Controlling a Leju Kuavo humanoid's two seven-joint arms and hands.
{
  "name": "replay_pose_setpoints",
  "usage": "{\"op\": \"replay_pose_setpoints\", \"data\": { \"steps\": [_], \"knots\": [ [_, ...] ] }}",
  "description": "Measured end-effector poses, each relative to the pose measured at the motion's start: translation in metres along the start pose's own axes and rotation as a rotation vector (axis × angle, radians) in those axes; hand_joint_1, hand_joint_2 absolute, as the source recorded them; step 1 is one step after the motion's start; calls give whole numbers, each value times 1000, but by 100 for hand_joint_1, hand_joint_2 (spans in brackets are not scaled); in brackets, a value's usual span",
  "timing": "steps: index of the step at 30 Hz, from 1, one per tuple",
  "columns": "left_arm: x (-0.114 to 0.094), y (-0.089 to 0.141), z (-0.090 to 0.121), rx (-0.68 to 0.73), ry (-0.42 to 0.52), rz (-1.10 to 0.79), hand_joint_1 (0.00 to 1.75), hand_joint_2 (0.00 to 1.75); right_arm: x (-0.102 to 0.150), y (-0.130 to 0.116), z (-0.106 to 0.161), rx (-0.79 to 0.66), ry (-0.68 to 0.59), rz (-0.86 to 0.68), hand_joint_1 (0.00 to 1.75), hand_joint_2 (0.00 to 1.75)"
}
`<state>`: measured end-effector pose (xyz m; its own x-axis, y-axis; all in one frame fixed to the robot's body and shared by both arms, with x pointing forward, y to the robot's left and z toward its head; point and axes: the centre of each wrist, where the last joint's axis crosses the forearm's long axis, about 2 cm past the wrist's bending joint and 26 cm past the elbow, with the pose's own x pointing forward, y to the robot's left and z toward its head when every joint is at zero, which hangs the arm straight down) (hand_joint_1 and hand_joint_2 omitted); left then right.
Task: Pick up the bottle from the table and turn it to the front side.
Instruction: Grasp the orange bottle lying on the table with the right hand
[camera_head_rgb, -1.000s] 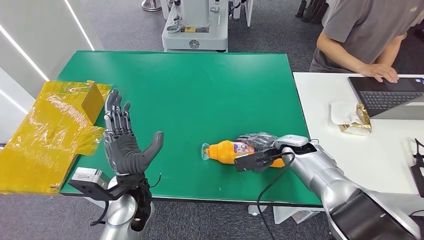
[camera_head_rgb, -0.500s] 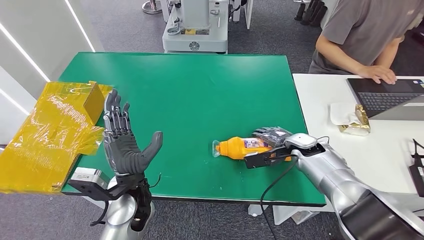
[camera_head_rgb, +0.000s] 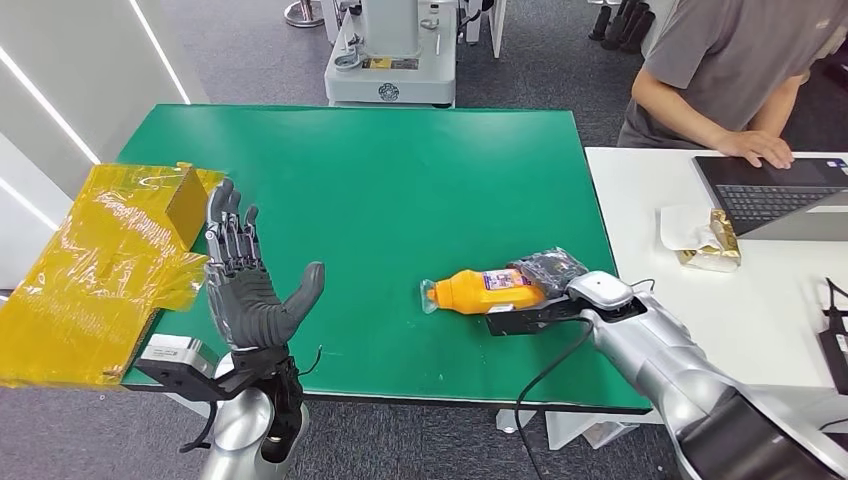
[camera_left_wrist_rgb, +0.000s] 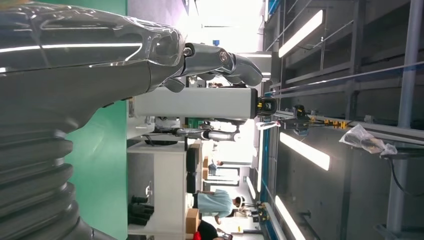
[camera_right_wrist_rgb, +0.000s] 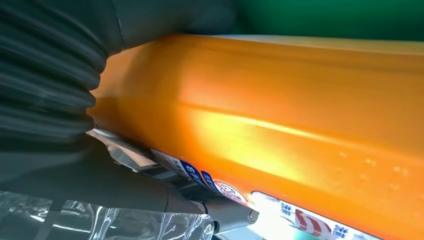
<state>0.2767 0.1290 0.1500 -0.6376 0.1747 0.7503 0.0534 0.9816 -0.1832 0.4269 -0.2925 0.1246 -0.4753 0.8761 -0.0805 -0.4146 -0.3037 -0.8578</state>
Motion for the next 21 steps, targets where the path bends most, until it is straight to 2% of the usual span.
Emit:
{"op": "replay_pose_setpoints", "data": {
  "steps": [13,21],
  "knots": [
    [0,0,0,-7,-1,2,0,175,9,7,-2,-60,-17,-9,175,175],
    [1,0,-1,-1,-7,-9,0,175,36,16,-7,-276,-56,-109,175,175]
  ]
}}
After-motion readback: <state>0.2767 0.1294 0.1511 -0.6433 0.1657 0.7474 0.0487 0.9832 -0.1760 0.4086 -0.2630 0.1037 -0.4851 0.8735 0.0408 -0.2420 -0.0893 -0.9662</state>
